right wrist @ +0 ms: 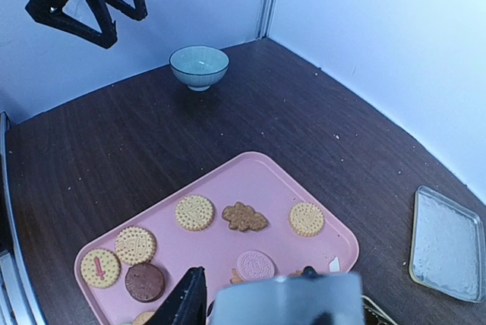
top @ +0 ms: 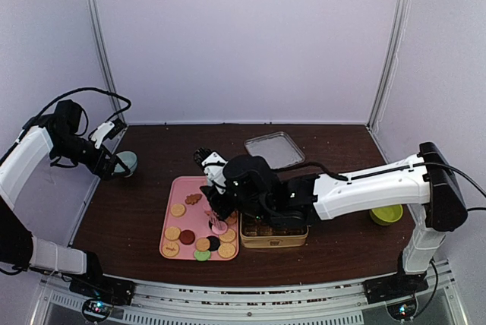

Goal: Pack the cookies
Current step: Pick up the fake cookies from the plate.

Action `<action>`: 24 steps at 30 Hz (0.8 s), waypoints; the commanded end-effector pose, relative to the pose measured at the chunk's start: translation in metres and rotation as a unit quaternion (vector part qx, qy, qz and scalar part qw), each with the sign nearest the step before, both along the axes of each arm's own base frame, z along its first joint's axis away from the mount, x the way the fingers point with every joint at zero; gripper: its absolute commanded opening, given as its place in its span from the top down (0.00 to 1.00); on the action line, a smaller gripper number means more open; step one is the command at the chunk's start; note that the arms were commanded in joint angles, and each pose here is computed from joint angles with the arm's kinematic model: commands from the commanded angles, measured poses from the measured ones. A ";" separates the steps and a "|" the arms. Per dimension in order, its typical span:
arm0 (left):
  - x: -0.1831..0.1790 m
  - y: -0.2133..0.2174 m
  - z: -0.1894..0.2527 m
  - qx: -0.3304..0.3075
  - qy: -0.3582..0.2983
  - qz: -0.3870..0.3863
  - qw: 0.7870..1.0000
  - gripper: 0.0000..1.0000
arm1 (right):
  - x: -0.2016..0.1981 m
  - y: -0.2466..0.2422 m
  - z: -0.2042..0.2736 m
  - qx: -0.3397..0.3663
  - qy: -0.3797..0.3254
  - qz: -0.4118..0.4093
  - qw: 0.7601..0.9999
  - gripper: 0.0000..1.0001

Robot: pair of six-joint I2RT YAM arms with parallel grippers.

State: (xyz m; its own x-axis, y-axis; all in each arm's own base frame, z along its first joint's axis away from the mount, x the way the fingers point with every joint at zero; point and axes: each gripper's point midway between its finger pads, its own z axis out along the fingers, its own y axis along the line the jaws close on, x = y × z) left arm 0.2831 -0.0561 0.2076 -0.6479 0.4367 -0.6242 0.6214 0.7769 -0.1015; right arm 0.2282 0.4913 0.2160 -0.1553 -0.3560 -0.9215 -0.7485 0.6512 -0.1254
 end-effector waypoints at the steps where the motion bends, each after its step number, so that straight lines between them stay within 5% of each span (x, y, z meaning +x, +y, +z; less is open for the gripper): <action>1: -0.001 -0.002 0.002 -0.005 -0.005 -0.012 1.000 0.02 | 0.007 0.007 0.029 0.030 -0.039 -0.014 0.999 0.59; 24: -0.005 -0.006 0.006 -0.011 0.001 -0.025 1.000 0.02 | -0.008 0.003 -0.025 0.012 0.018 -0.002 1.000 0.60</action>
